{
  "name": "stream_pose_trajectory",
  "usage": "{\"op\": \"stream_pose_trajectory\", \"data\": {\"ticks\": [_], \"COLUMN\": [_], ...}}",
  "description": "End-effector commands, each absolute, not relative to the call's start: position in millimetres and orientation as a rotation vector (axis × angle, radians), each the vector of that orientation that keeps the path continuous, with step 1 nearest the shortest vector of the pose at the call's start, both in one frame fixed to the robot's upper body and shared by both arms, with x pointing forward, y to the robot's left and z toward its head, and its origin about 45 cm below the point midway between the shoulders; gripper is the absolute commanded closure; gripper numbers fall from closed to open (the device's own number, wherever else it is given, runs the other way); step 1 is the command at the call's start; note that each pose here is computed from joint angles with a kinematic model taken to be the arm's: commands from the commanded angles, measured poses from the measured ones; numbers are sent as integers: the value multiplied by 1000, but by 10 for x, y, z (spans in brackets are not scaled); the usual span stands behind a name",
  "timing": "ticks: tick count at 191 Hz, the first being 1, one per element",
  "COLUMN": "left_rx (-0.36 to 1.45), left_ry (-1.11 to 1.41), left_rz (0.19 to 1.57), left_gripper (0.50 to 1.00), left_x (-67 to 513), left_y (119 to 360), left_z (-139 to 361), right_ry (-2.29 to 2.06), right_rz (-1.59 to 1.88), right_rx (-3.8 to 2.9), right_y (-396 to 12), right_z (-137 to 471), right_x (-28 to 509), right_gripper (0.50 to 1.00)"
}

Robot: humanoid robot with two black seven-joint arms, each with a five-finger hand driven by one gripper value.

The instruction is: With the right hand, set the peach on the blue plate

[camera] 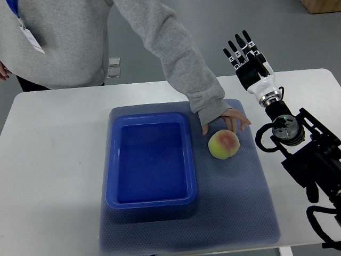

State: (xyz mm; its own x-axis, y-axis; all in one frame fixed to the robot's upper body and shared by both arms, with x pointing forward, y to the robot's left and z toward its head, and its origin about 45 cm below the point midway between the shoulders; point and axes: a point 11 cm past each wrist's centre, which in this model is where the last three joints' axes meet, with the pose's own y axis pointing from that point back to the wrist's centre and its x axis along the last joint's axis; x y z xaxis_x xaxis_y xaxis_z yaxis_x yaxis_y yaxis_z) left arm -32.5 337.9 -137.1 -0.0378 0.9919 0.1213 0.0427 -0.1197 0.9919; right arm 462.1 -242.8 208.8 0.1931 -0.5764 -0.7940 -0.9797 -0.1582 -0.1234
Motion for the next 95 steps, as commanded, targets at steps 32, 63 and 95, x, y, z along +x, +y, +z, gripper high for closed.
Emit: {"op": "stream_pose_trajectory", "data": {"ticks": [32, 63, 95], "left_rx": [1310, 1314, 1313], "left_ry": [1215, 1213, 1215], "left_rz": [1312, 1318, 1311], "left_gripper": [500, 500, 500], "left_x": [-329, -330, -332], "left_y": [3380, 3397, 3381], "left_z": [-1371, -1368, -1370], "right_ry": [1460, 1450, 1446], "right_rz": [794, 787, 774], "right_rx": [-1828, -1839, -1871], "right_y": [-2425, -2407, -2384], "right_z": [2089, 2112, 2150], "right_x": [4623, 4630, 4647], "right_gripper": [570, 570, 570]}}
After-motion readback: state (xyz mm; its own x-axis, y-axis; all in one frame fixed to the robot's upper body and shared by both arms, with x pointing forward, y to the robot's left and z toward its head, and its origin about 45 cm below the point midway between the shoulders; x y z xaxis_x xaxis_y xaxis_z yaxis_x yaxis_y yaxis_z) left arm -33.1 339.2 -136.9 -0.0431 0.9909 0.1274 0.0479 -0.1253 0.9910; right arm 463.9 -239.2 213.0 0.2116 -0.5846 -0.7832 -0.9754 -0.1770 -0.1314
